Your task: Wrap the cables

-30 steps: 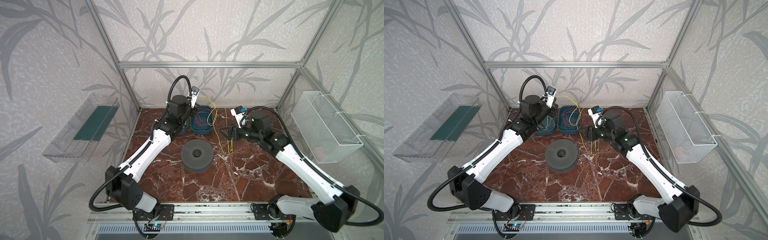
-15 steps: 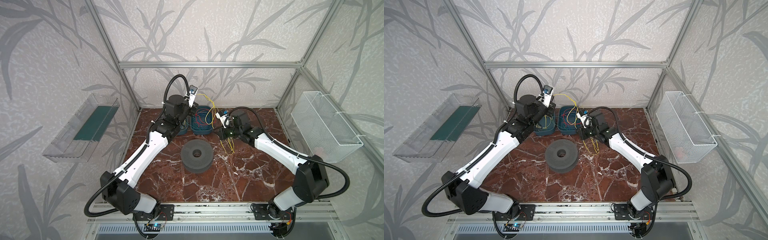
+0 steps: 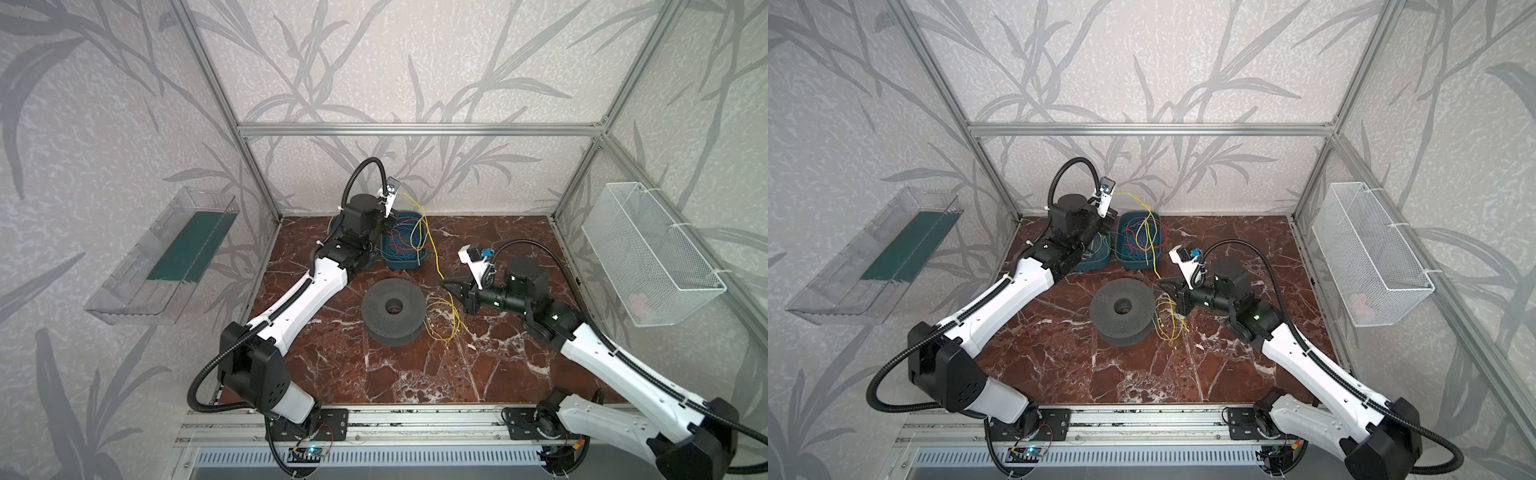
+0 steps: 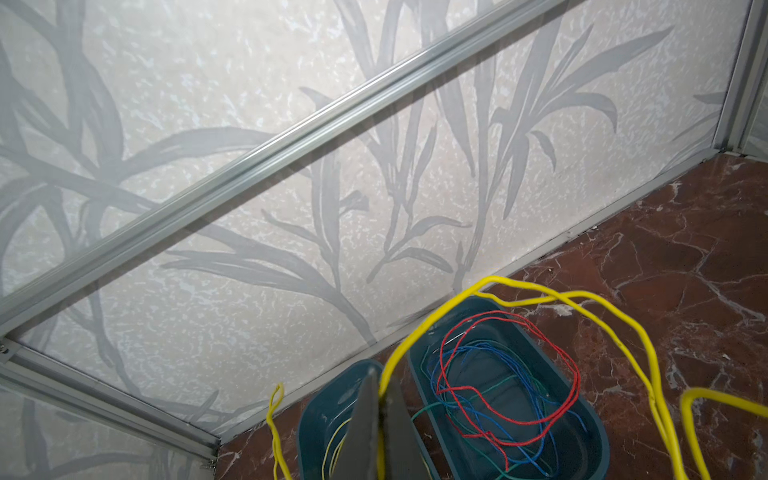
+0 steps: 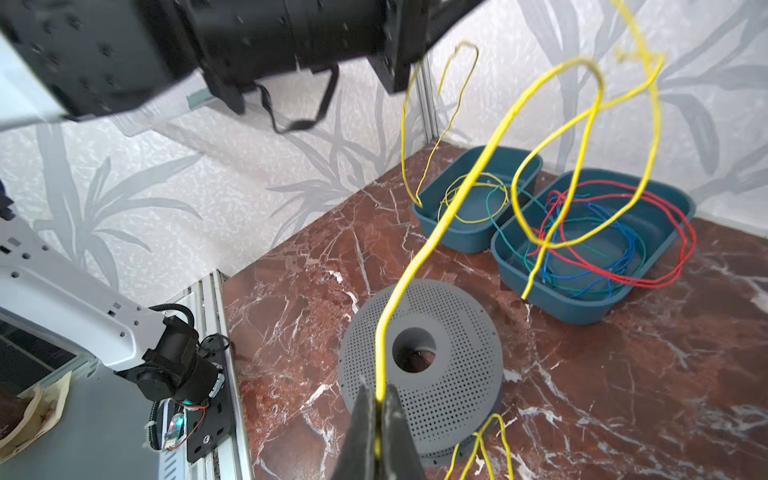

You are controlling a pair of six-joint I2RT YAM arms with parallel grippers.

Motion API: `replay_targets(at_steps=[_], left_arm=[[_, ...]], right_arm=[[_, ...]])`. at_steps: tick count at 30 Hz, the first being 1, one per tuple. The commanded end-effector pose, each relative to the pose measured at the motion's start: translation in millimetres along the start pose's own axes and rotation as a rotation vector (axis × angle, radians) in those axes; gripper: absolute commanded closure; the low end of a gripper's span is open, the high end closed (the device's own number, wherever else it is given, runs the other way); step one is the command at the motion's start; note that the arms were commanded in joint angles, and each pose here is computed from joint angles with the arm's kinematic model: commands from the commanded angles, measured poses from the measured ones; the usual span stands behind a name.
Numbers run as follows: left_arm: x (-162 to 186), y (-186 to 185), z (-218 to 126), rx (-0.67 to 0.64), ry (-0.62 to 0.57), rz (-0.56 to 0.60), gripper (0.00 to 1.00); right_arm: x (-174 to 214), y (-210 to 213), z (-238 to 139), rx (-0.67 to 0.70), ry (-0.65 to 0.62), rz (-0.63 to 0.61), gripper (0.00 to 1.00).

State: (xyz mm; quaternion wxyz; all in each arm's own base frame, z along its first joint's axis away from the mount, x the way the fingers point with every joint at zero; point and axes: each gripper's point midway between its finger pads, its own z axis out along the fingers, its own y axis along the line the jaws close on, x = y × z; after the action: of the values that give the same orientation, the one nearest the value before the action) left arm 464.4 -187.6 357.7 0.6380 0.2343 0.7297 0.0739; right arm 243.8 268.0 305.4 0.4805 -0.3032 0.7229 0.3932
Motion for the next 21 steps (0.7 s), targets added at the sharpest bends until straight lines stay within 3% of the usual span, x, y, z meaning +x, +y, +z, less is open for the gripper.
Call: replay_targets(at_steps=[1, 6, 13, 15, 21], left_arm=[[-5, -2, -1, -0.007, -0.026, 0.016, 1.00], [4, 0, 2, -0.031, 0.016, 0.038, 1.00], [2, -9, -9, 0.038, -0.004, 0.042, 1.00], [-1, -7, -11, 0.034, -0.009, 0.049, 1.00], [-18, 1, -5, 0.005, -0.108, 0.127, 1.00]], right_arm=[[-18, 1, -2, 0.008, -0.080, -0.069, 1.00], [-40, 2, -14, 0.049, -0.146, -0.097, 1.00], [-68, -49, -55, 0.394, -0.395, -0.033, 1.00], [-74, -57, -62, 0.438, -0.442, -0.007, 1.00], [-72, -60, -67, 0.463, -0.431, 0.024, 1.00]])
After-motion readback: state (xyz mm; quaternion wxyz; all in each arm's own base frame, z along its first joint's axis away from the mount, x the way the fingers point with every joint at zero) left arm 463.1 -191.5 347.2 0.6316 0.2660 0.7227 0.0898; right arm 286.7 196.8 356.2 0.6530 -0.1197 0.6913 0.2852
